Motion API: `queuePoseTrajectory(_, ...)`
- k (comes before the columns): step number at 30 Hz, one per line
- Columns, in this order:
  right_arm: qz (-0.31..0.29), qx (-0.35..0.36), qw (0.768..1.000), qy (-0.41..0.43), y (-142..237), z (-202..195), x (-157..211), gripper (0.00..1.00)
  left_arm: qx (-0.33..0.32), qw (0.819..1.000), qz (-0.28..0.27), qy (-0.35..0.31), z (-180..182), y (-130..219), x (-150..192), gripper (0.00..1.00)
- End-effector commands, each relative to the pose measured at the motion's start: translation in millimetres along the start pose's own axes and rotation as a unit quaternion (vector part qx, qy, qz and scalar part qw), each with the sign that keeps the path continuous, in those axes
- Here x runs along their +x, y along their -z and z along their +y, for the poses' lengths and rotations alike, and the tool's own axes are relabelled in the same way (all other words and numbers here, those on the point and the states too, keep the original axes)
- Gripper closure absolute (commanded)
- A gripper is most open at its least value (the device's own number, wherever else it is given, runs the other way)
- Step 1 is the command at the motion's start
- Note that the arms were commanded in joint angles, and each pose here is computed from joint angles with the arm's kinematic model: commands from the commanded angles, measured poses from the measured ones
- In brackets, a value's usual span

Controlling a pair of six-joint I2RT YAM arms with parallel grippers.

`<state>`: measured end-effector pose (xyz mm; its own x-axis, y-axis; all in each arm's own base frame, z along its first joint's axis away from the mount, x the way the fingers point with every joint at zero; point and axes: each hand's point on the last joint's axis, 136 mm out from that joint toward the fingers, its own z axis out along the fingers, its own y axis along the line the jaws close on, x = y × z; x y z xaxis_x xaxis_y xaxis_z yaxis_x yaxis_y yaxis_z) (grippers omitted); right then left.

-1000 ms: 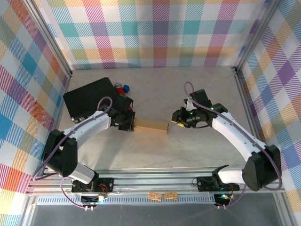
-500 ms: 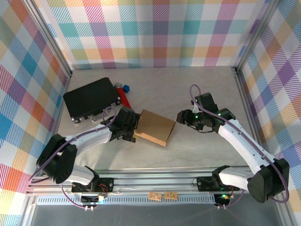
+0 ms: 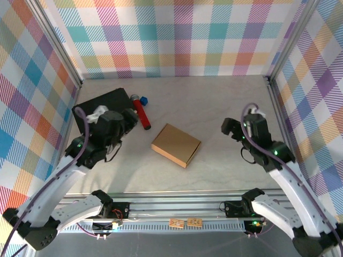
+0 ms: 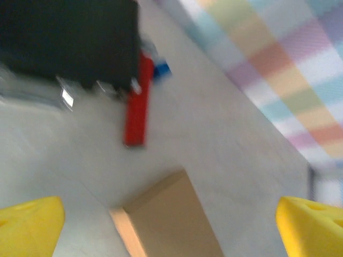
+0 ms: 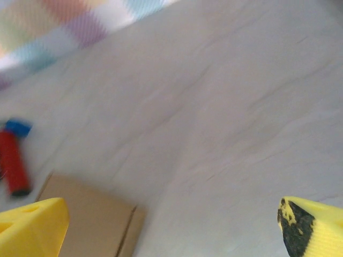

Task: Fold the paper box

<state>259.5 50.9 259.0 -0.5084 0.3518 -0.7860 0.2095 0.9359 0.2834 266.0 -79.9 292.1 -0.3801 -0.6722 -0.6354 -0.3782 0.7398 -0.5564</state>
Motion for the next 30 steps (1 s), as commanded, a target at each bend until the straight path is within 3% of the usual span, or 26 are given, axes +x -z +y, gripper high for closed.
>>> queuePoseTrajectory(1, -0.126, 0.123, 0.982, 0.075, -13.4, -52.0, -10.6, 0.01, -0.222, 0.946, -0.187, -0.14, 94.8, 23.1, -52.8, 0.0)
queuePoseTrajectory(3, -0.154, 0.114, 0.972, 0.137, -30.4, -53.0, 2.4, 0.01, -0.253, 0.916, -0.222, -0.219, 107.1, 22.9, -57.4, 0.0)
queuePoseTrajectory(5, -0.133, 0.113, 0.966, 0.19, -51.3, -58.7, 28.2, 0.01, -0.229, 0.887, -0.2, -0.349, 105.5, -8.3, -34.8, 0.0)
queuePoseTrajectory(6, -0.108, 0.109, 0.966, 0.21, -63.5, -61.8, 44.6, 0.01, -0.205, 0.882, -0.187, -0.38, 109.3, -21.5, -20.7, 0.0)
queuePoseTrajectory(10, -0.043, 0.054, 0.968, 0.242, -97.3, -52.8, 85.1, 0.01, -0.089, 0.92, -0.18, -0.336, 125.7, -48.6, 15.8, 0.0)
queuePoseTrajectory(13, -0.03, 0.037, 0.968, 0.247, -115.9, -45.0, 90.6, 0.01, -0.068, 0.928, -0.2, -0.306, 140.0, -61.0, 22.8, 0.0)
queuePoseTrajectory(16, 0.001, 0.02, 0.971, 0.238, -137.4, -44.2, 97.7, 0.01, -0.061, 0.936, -0.177, -0.299, 151.3, -82.4, 33.4, 0.0)
queuePoseTrajectory(30, -0.068, -0.071, 0.974, 0.203, -177.0, -28.3, 55.0, 0.01, -0.011, 0.958, -0.18, -0.224, 134.5, -157.4, 14.7, 0.0)
